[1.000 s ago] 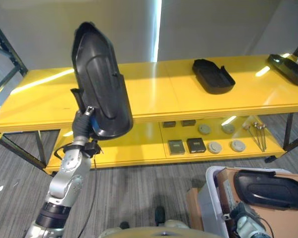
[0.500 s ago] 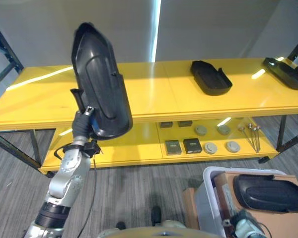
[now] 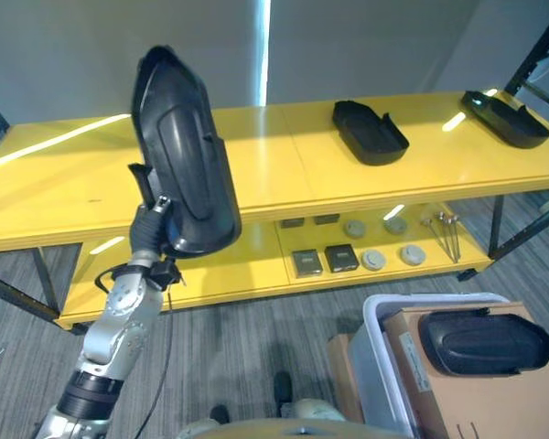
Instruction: Move parts from the plastic box to the shelf.
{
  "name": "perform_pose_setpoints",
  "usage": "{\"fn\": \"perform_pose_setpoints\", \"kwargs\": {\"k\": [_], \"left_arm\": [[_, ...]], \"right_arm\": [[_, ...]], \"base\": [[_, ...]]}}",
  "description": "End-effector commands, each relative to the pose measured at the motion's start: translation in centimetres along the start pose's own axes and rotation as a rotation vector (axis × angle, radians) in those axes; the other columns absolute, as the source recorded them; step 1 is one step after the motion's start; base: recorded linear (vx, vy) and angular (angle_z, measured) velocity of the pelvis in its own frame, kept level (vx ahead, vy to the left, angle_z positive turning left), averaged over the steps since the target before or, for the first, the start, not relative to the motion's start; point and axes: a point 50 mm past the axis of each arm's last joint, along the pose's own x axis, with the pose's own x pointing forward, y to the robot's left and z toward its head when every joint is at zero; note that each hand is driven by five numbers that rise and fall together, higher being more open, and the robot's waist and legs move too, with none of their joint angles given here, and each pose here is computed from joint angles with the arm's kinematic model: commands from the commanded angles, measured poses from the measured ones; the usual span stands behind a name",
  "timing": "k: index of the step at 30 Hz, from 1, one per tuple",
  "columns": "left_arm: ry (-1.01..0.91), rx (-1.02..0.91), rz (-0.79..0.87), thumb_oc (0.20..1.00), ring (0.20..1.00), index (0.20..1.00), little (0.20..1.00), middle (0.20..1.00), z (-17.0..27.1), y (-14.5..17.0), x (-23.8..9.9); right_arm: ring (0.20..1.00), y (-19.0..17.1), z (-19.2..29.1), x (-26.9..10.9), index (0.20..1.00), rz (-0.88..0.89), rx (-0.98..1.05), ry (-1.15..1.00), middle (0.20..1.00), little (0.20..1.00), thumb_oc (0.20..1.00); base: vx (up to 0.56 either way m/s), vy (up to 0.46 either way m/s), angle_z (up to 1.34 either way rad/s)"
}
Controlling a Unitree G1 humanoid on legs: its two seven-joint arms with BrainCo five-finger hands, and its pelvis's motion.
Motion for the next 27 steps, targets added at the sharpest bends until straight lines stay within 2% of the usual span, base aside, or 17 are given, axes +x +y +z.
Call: {"fn": "perform_pose_setpoints", "kwargs": {"k": [1,2,6,10,19,27], "left_arm": [[-0.182,-0.032,-0.074,0.200,0.200,0.200,0.200,0.200,3.8,-1.5,1.5],[-0.181,-0.032,-0.075,0.200,0.200,0.200,0.200,0.200,3.7,-1.7,1.4],[-0.182,-0.031,-0.068,0.200,0.200,0.200,0.200,0.200,3.5,-1.6,1.2],[-0.183,-0.020,-0.048,0.200,0.200,0.200,0.200,0.200,3.2,-1.3,0.9],[-0.166,-0.001,-0.046,0.200,0.200,0.200,0.200,0.200,2.9,-1.4,0.9],[-0.162,0.010,-0.043,0.200,0.200,0.200,0.200,0.200,2.9,-1.2,0.6]], "right_arm": [[1.000,-0.7,0.7,0.2,1.000,-0.011,0.042,-0.055,1.000,1.000,1.000],[1.000,-1.5,2.7,-0.1,1.000,-0.018,0.066,-0.157,1.000,1.000,1.000],[1.000,-2.8,6.2,-1.3,1.000,-0.019,0.096,-0.318,1.000,1.000,1.000],[1.000,-4.0,10.4,-4.2,1.000,0.035,0.077,-0.512,1.000,1.000,1.000],[1.000,-3.2,11.4,-5.6,1.000,0.145,-0.065,-0.552,1.000,1.000,1.000],[1.000,-4.5,11.2,-5.8,1.000,0.154,-0.013,-0.551,1.000,1.000,1.000]], "base": [[0.00,0.000,0.00],[0.00,0.000,0.00],[0.00,0.003,-0.03],[0.00,0.000,-0.01],[0.00,0.000,-0.05],[0.00,0.000,0.00]]}}
